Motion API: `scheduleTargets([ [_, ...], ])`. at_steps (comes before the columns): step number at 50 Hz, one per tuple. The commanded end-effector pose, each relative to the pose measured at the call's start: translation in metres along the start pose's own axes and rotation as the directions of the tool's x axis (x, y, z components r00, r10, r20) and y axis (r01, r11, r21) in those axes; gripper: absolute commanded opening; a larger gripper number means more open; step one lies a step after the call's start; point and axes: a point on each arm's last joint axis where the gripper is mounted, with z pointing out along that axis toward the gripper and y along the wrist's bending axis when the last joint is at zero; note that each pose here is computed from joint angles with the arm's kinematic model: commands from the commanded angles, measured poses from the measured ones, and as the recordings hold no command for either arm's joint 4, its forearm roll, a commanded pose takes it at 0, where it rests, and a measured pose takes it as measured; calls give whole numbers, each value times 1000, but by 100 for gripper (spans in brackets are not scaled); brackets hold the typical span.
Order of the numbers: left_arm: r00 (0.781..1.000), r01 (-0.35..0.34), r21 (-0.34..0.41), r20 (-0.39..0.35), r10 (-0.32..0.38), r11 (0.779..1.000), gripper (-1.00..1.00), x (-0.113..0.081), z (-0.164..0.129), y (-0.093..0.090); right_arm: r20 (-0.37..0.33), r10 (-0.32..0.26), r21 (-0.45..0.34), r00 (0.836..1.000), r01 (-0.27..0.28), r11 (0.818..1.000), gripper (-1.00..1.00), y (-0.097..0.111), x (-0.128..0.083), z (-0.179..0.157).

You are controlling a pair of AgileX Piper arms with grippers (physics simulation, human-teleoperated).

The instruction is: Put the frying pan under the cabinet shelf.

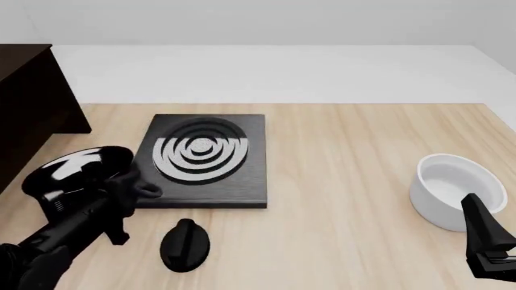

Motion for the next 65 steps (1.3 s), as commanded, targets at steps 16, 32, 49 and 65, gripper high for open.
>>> scheduleTargets([
  [16,974,187,-46,139,-179,981,-100,-36,16,44,0,0,0,1000,0,1000,100,0,0,0],
  [32,924,279,18,265,-274,960,-100,-67,15,45,0,0,0,1000,0,1000,100,0,0,0],
  [49,840,316,109,430,-332,942,-100,-111,8,38,0,0,0,1000,0,1000,100,0,0,0],
  [65,797,221,52,565,-211,974,-100,-158,17,27,0,0,0,1000,0,1000,100,0,0,0],
])
